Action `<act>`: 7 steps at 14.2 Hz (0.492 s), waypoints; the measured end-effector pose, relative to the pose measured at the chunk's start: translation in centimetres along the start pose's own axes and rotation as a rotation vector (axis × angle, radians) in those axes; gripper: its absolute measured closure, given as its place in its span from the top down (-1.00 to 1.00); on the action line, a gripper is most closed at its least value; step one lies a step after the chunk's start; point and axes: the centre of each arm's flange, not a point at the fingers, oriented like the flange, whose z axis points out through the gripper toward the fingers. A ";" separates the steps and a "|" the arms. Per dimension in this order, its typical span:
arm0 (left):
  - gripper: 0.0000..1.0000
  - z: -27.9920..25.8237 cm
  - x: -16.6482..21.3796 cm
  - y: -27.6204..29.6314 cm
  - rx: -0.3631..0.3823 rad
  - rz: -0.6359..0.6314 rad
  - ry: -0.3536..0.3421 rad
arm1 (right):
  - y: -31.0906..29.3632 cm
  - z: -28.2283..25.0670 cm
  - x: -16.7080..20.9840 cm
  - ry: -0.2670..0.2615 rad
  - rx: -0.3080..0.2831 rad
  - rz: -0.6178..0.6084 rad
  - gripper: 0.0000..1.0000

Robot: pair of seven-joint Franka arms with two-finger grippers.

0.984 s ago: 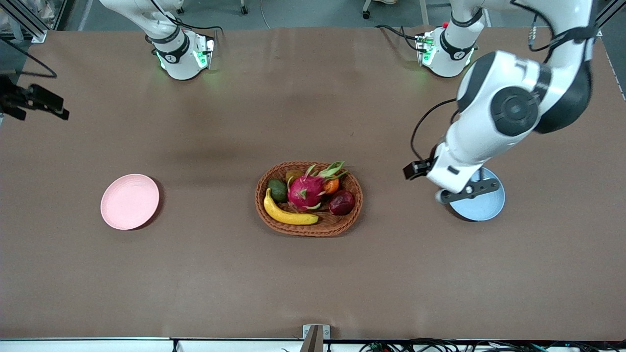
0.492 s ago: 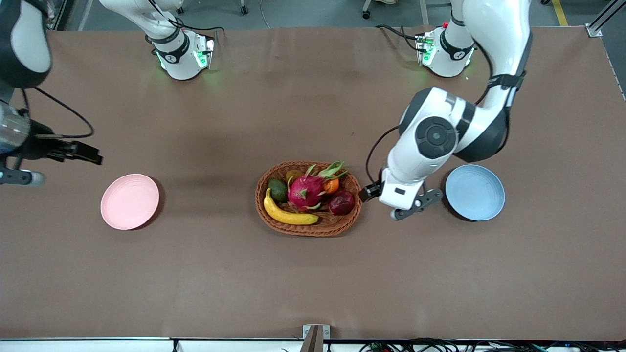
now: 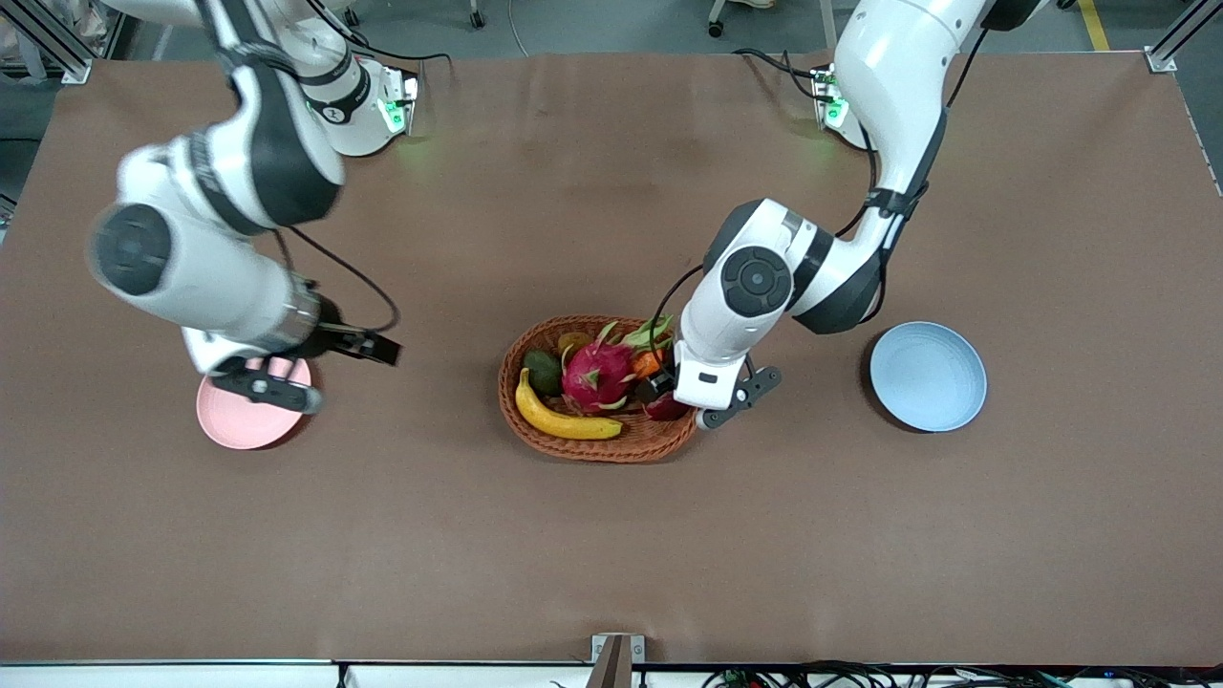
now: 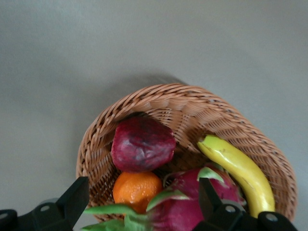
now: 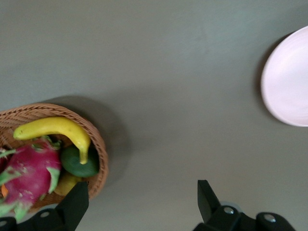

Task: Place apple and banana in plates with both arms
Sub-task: 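Grasp the red apple with the left gripper while the right gripper grasps the banana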

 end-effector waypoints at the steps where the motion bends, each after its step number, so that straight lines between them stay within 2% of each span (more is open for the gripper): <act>1: 1.00 0.9 0.0 -0.1 0.008 -0.001 -0.004 | -1.9 2.0 -0.5 0.001 -0.004 0.013 1.00; 4: 1.00 2.1 0.1 -0.2 0.021 -0.003 -0.009 | -5.5 7.1 -1.7 -0.029 0.015 0.030 0.95; 7: 1.00 3.6 0.3 -0.5 0.038 -0.006 -0.016 | -6.9 10.1 -1.9 -0.033 0.017 0.026 0.84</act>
